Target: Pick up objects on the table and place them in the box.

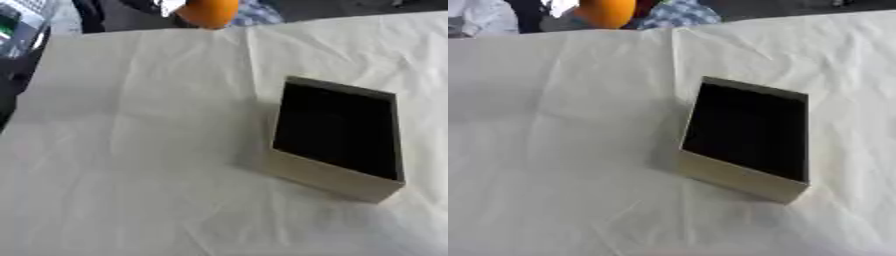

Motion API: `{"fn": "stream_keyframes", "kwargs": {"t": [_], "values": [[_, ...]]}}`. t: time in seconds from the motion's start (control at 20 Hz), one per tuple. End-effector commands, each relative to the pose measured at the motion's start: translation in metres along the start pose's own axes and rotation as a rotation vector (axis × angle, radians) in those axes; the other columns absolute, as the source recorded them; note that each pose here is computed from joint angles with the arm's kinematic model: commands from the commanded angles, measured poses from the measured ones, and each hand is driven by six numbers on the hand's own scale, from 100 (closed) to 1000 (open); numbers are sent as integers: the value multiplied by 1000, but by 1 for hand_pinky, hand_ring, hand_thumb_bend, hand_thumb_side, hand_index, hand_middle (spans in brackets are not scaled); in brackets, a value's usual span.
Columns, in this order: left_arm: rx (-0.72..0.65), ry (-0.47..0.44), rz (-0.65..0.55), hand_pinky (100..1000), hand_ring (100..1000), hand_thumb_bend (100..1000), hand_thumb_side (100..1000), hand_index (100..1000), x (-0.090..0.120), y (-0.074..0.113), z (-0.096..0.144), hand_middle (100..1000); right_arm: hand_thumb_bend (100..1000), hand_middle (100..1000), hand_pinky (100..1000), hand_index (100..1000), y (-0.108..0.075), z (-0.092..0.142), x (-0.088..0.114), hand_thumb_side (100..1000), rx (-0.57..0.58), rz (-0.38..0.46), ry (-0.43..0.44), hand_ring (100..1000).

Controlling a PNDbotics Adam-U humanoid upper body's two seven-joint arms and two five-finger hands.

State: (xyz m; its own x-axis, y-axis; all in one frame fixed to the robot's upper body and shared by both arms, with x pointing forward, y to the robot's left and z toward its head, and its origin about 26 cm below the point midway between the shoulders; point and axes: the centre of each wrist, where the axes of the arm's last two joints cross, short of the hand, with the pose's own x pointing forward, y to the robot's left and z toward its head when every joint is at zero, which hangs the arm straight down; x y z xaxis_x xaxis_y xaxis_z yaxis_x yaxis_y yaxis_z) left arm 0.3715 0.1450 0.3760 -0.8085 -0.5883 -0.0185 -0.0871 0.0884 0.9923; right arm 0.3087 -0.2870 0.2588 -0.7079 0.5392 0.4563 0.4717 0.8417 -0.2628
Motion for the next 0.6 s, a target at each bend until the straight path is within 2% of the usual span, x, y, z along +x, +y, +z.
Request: {"fn": "stream_keyframes", "kwargs": {"t": [0.05, 0.25, 0.6], "values": [[23, -37, -23, 399, 542, 100, 100, 594, 16, 5, -16, 559, 100, 566, 597, 784, -2, -7, 8, 797, -10, -10, -40, 679], [35, -82, -22, 402, 545, 100, 100, 596, 36, -2, -43, 561, 100, 567, 597, 784, 0, -9, 10, 798, -27, -25, -45, 680], [13, -125, 2, 406, 550, 100, 100, 601, 66, -38, -84, 564, 100, 569, 598, 784, 2, -11, 11, 798, -49, -32, -46, 682]]}}
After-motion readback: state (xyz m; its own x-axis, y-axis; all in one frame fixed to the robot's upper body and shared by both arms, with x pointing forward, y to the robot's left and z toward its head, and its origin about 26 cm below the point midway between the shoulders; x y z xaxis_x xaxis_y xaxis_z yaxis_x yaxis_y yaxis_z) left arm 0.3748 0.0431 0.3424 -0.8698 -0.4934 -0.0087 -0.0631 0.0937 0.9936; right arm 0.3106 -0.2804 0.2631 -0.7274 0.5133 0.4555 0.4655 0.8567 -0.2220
